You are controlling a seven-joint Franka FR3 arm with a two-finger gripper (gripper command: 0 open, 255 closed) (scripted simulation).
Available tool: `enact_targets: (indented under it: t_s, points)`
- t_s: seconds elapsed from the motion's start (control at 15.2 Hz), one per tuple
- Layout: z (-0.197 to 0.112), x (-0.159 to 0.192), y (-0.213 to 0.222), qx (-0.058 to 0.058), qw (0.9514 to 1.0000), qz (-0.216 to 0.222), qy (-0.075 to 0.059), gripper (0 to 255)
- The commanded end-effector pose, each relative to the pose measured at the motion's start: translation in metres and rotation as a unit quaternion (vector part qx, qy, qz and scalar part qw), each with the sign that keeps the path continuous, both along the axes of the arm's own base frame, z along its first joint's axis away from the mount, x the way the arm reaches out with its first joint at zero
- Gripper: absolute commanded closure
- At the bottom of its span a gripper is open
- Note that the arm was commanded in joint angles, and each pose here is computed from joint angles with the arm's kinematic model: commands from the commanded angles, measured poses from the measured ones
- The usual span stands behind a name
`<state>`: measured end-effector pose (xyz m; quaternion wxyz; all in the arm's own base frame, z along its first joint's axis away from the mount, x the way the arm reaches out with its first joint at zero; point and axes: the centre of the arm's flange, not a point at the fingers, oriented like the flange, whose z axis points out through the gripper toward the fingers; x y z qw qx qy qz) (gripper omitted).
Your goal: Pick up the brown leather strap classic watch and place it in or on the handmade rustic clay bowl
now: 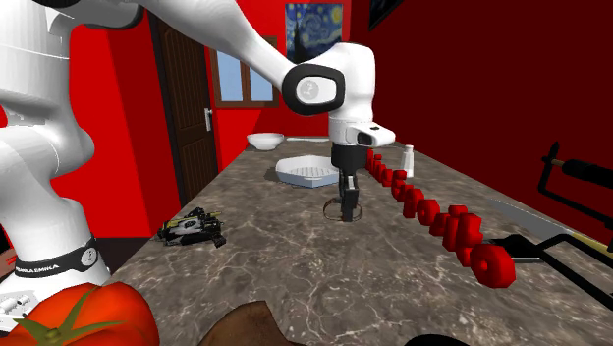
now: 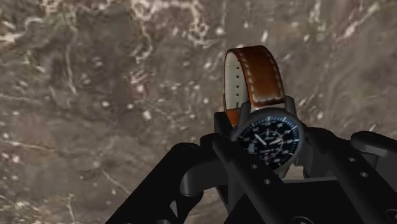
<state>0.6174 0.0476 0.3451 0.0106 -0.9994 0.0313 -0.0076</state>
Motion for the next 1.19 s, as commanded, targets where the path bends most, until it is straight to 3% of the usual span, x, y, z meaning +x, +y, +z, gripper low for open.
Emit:
enact_targets:
  t_s: [0.0, 1.12]
  points:
    - [0.007, -0.001, 0.0, 0.0, 1.0, 0.0, 0.0, 255]
    - [0.097, 0.0, 0.0, 0.0, 1.0, 0.0, 0.0, 255]
